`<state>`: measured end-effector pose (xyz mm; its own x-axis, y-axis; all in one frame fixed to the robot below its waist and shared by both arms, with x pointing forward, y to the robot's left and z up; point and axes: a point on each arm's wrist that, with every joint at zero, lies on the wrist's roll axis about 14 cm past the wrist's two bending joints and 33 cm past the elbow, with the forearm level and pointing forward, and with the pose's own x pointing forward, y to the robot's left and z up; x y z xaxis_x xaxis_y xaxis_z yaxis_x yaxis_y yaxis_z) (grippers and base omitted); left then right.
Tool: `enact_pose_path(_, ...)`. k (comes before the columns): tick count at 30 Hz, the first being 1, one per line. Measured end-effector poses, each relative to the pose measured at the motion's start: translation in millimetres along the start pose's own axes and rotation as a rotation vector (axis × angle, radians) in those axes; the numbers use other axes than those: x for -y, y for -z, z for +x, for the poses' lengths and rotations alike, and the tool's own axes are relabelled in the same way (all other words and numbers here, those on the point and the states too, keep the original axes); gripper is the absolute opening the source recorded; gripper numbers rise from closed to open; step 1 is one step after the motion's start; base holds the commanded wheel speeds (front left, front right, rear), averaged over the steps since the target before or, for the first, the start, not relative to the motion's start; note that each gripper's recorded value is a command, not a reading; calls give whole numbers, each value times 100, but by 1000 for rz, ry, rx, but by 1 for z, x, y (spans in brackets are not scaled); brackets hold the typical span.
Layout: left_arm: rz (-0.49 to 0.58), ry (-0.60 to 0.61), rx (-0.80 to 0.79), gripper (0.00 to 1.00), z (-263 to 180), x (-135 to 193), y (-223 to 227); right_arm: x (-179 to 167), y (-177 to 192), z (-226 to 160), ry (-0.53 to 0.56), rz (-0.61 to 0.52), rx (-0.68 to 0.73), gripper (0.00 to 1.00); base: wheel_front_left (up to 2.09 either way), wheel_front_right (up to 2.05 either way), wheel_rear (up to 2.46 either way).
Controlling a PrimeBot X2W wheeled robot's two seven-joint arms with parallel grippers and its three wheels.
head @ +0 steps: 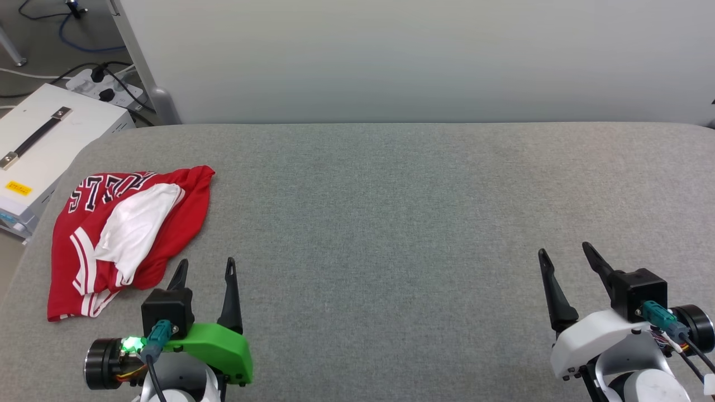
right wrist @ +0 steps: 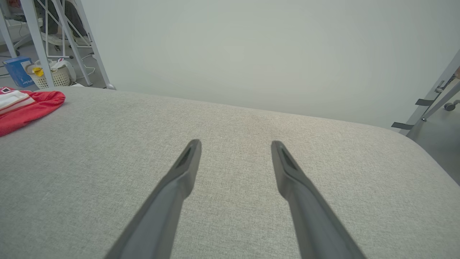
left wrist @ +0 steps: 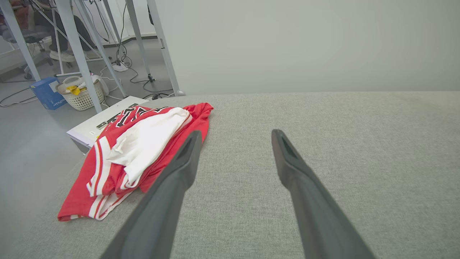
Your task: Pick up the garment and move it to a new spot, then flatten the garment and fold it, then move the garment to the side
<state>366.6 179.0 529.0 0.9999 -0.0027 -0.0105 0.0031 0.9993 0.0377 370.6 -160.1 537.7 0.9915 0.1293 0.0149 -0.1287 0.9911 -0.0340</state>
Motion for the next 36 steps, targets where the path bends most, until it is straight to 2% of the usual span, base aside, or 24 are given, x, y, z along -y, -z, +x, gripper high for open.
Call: enact_pose_path(36,-82,13,49,100,1,-1,-1,9,-14,-1,28,90,95,100,0,0,0)
